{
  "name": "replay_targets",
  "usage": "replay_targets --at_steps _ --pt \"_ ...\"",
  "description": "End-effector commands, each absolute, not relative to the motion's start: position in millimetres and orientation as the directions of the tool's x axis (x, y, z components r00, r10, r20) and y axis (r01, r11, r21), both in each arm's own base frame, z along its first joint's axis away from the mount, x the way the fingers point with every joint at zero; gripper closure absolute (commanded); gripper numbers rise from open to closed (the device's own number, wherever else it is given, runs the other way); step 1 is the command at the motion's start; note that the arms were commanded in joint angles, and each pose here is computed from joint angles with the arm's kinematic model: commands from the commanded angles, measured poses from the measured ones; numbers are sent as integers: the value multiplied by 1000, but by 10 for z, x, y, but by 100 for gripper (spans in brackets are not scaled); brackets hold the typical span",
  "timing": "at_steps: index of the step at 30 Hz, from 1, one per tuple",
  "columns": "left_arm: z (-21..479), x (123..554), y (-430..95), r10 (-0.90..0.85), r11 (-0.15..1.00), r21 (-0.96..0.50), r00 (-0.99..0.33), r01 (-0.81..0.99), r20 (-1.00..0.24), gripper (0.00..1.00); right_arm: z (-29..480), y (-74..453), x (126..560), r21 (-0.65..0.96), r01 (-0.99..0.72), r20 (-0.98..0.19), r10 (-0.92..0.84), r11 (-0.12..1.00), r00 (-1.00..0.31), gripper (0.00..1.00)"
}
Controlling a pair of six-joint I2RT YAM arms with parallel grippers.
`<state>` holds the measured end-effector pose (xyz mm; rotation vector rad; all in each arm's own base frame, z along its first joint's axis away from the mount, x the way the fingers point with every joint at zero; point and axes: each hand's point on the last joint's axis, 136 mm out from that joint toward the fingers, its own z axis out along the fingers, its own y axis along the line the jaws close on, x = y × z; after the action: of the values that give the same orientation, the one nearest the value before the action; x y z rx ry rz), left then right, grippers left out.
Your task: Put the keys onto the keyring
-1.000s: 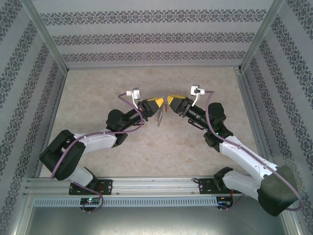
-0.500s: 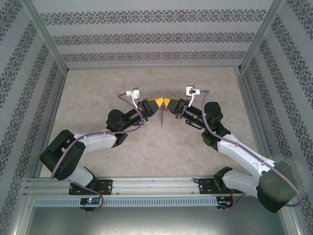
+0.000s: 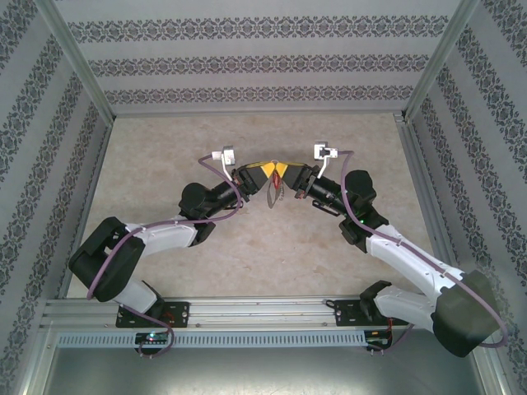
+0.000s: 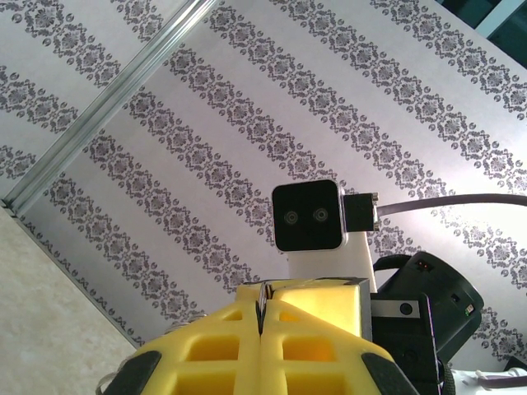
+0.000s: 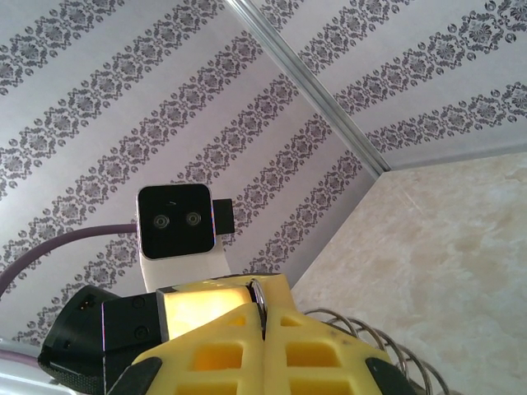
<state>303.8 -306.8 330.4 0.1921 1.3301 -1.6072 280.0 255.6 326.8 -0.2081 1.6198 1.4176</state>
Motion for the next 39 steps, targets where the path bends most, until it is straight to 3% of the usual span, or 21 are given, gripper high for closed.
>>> replay_targets --at_steps 1,4,11,23,33,39 --pt "3558 2986 -2997 -615 81 -589 -425 804 -664 87 3370 2563 2828 669 -669 -734 432 324 -525 100" --pt "3556 3003 -2900 -628 114 -579 -393 807 -672 78 3294 2521 2889 677 -651 -731 421 344 -537 100" --pt "3432 3162 -2682 -611 173 -619 -410 766 -678 70 3093 2393 3024 686 -613 -728 376 393 -573 100" --pt "3104 3340 -2753 -342 317 -639 -544 701 -766 63 2963 2436 3034 675 -657 -738 273 337 -617 100" --pt "2920 3294 -2901 -194 238 -701 -674 673 -713 56 2961 2584 2972 684 -686 -729 182 248 -660 100" --pt "2859 3292 -2976 -176 175 -742 -721 647 -671 61 2931 2589 2975 688 -683 -725 181 245 -665 100"
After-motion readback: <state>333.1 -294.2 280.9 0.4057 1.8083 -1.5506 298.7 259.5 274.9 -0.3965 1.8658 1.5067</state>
